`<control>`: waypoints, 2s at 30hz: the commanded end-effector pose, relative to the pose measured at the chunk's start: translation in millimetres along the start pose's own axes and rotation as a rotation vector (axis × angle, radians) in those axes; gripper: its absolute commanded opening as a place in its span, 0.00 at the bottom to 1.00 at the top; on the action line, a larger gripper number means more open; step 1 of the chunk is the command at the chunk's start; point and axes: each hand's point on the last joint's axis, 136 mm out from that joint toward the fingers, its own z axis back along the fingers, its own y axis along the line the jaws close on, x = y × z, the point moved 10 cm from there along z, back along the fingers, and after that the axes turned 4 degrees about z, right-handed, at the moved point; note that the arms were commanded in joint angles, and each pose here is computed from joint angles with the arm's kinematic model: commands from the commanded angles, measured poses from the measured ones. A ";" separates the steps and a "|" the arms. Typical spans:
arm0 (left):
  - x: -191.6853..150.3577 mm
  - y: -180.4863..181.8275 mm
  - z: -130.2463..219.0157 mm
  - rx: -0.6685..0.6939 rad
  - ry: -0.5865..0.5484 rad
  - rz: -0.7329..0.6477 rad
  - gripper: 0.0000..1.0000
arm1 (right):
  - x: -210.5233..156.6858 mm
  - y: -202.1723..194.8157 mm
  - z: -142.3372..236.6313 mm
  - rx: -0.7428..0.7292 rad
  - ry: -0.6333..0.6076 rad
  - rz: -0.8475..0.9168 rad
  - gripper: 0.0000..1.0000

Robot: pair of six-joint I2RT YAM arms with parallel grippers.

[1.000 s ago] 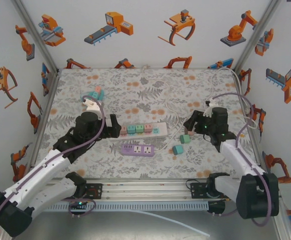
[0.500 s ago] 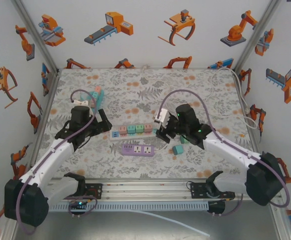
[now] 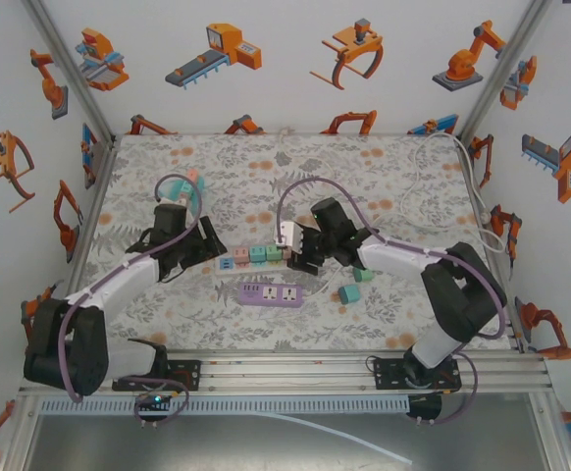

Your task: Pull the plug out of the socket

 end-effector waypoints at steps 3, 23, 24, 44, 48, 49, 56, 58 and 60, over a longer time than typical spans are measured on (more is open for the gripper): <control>-8.3 2.3 -13.4 -0.051 0.062 0.013 0.58 | 16.2 -9.9 -9.0 0.034 -0.079 0.031 0.47; -39.2 23.7 -32.9 0.196 0.216 -0.019 0.48 | 32.0 -26.8 -10.2 0.036 -0.090 -0.035 0.26; -40.2 23.7 -32.9 0.211 0.217 -0.027 0.47 | 33.3 -28.2 -9.7 0.032 -0.093 -0.040 0.26; -48.3 24.2 -34.5 0.320 0.220 -0.111 0.44 | 46.7 -41.8 6.6 -0.001 -0.167 -0.113 0.19; -46.6 21.5 -32.8 0.309 0.212 -0.111 0.44 | 47.9 -41.9 9.8 -0.011 -0.172 -0.111 0.18; -46.3 21.1 -32.7 0.309 0.211 -0.111 0.44 | 48.1 -41.7 10.0 -0.011 -0.172 -0.112 0.17; -46.0 18.8 -32.0 0.304 0.208 -0.116 0.43 | 48.9 -45.3 18.7 -0.045 -0.204 -0.145 0.16; -45.4 17.5 -31.5 0.299 0.204 -0.117 0.43 | 48.3 -45.1 20.9 -0.047 -0.217 -0.153 0.16; -44.1 16.4 -30.3 0.294 0.197 -0.114 0.43 | 47.1 -44.1 21.4 -0.048 -0.221 -0.158 0.16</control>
